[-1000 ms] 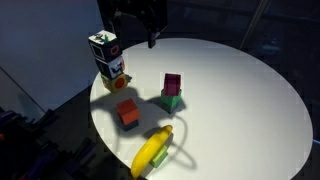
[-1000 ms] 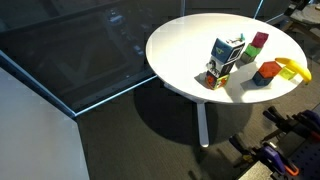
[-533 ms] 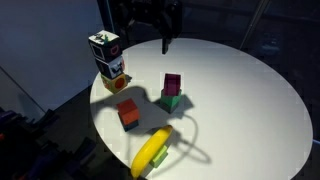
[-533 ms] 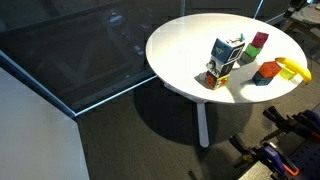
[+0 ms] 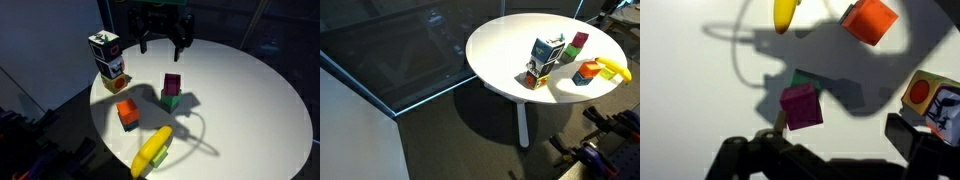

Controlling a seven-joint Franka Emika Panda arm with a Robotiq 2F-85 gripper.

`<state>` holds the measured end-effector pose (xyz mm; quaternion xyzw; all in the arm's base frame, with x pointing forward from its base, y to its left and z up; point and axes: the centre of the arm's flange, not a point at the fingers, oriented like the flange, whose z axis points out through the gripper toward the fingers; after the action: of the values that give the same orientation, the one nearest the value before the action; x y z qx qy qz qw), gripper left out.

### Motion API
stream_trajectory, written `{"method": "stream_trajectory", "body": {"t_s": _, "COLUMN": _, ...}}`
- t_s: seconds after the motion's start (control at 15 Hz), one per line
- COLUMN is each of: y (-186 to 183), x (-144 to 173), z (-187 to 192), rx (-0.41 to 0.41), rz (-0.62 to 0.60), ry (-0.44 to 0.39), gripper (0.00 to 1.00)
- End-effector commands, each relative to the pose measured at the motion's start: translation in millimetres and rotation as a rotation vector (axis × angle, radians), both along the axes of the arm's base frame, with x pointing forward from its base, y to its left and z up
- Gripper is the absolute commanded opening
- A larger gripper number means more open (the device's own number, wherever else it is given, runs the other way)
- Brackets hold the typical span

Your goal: Pick up the pink block and put it on the block with the letter d on it

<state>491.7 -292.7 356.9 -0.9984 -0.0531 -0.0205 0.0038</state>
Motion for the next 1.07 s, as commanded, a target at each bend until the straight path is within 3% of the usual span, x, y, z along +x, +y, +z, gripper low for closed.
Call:
{"method": "stream_trajectory", "body": {"t_s": 0.0, "y": -0.5, "x": 0.8, "z": 0.5, "rx": -0.001, "rz": 0.000, "ry": -0.001, "gripper": 1.00}}
{"method": "stream_trajectory", "body": {"t_s": 0.33, "y": -2.9, "x": 1.2, "z": -2.9, "rx": -0.006, "rz": 0.013, "ry": -0.020, "gripper": 1.00}}
{"method": "stream_trajectory", "body": {"t_s": 1.0, "y": -24.2, "x": 11.2, "z": -45.7, "rx": -0.024, "rz": 0.119, "ry": -0.076, "gripper": 1.00}}
